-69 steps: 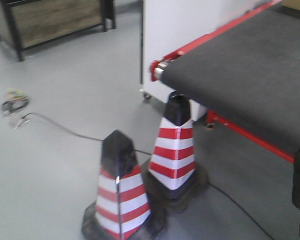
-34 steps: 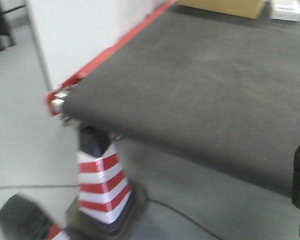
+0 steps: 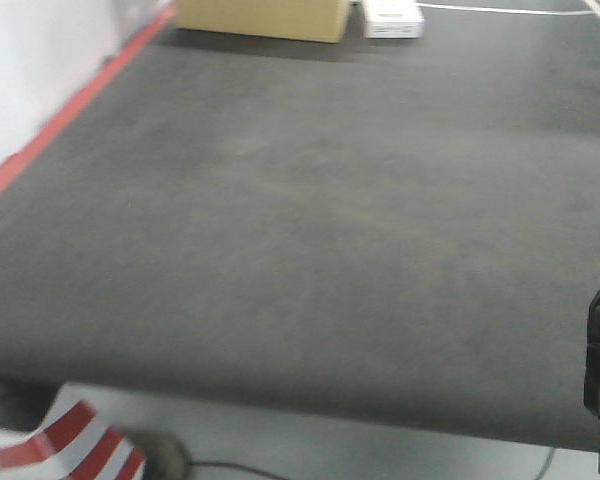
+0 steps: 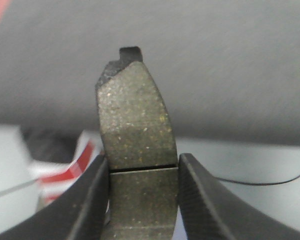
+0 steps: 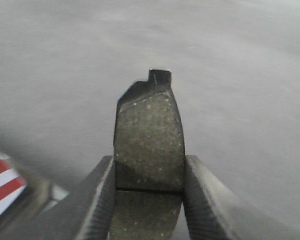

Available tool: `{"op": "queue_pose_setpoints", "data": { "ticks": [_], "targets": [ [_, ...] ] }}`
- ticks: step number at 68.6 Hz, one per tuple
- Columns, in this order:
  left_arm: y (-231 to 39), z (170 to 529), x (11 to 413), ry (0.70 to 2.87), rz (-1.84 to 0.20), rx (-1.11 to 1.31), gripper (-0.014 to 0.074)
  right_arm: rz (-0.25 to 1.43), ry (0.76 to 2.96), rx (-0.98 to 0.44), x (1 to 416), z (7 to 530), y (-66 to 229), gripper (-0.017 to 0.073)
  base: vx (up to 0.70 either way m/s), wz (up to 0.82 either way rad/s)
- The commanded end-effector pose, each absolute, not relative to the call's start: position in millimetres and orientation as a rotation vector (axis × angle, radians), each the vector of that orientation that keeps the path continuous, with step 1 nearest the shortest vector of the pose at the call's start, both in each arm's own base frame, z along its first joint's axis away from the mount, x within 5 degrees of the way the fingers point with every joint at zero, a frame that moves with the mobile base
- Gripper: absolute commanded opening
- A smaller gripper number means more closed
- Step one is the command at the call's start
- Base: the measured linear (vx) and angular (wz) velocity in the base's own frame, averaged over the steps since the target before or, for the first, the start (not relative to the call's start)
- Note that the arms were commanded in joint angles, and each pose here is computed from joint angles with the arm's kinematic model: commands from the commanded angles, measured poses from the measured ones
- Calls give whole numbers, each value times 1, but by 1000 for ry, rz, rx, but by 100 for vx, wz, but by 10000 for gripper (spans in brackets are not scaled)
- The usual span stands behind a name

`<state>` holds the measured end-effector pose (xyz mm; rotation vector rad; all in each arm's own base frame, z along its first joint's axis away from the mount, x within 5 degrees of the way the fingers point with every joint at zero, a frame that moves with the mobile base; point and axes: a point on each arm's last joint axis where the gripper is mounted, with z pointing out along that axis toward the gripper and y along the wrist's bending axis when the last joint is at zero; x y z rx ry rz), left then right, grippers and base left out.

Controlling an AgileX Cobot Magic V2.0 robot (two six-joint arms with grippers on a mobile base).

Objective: Move and align brake pads A on conveyor
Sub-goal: 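Drive up to the black conveyor belt and hold pads above it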

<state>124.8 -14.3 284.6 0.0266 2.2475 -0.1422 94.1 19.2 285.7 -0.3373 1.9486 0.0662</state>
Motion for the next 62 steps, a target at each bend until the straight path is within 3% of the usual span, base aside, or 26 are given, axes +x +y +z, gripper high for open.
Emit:
{"op": "queue_pose_setpoints", "data": {
  "ticks": [1, 30, 62],
  "targets": [
    [-15, 300, 130, 2141, -160, 17, 60, 50, 1847, -299, 97, 303, 18, -3, 24, -56],
    [-15, 300, 130, 2141, -160, 17, 60, 50, 1847, -299, 97, 303, 18, -3, 20, -45],
    [-15, 300, 130, 2141, -160, 17, 60, 50, 1847, -299, 97, 303, 18, -3, 14, 0]
  ]
}}
